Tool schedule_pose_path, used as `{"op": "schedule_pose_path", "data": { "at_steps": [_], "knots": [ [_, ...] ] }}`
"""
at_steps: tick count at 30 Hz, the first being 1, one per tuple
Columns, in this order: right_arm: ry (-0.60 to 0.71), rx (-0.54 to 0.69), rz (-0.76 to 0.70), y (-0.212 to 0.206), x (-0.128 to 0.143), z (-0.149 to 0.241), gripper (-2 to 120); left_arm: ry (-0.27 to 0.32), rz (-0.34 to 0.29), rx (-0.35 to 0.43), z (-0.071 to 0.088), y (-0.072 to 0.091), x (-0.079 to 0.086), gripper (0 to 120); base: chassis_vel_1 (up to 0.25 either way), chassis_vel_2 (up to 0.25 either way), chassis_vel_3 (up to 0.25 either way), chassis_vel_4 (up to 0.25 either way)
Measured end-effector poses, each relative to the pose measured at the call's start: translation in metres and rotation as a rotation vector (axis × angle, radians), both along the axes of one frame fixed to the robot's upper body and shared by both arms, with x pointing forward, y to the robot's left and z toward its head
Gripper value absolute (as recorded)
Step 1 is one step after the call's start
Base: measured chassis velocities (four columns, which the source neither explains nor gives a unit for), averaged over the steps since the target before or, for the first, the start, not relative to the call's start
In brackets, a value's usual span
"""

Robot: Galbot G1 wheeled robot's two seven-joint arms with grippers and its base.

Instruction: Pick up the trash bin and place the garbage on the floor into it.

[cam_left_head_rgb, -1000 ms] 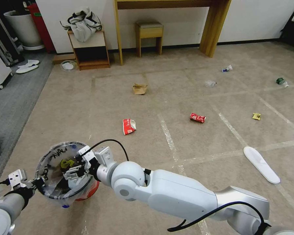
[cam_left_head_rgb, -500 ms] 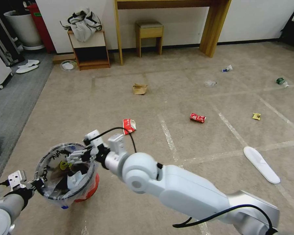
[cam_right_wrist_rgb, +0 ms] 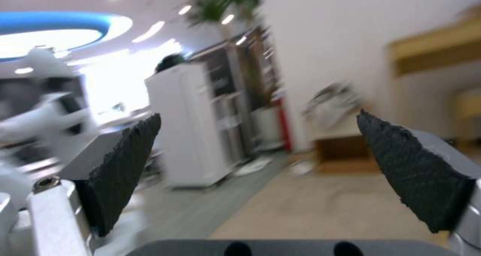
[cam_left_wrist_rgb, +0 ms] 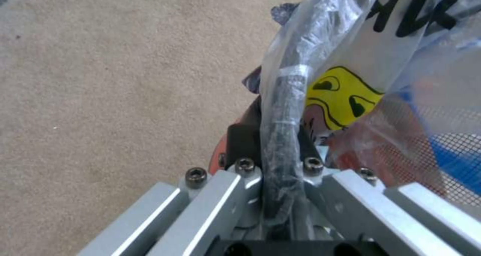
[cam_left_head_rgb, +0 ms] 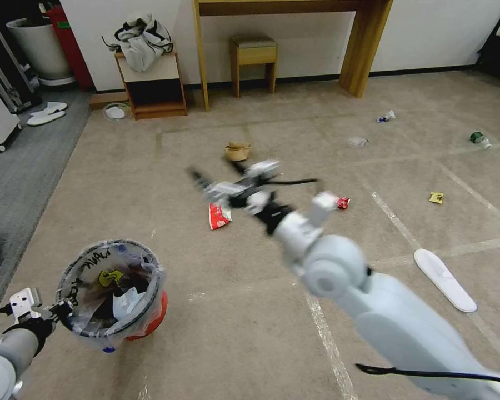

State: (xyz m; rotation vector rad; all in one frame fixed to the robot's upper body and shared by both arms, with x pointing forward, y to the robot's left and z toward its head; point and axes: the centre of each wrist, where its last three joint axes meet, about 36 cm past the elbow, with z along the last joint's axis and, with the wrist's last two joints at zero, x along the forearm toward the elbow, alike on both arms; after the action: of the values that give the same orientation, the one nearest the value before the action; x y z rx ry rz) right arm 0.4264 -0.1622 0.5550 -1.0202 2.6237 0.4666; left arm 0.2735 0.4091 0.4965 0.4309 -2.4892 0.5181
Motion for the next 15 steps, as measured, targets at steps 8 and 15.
{"op": "schedule_pose_path", "data": {
  "at_steps": [8, 15],
  "knots": [
    [-0.107, -0.091, -0.317, -0.053, -0.023, -0.033, 96, -0.016, 0.027, 0.011, 0.002, -0.001, -0.006, 0, 0.0, 0.0, 0.0, 0.0],
    [-0.08, -0.145, -0.606, -0.09, -0.058, -0.053, 98, -0.034, 0.041, 0.008, 0.003, -0.007, -0.011, 0, 0.0, 0.0, 0.0, 0.0]
  ]
}}
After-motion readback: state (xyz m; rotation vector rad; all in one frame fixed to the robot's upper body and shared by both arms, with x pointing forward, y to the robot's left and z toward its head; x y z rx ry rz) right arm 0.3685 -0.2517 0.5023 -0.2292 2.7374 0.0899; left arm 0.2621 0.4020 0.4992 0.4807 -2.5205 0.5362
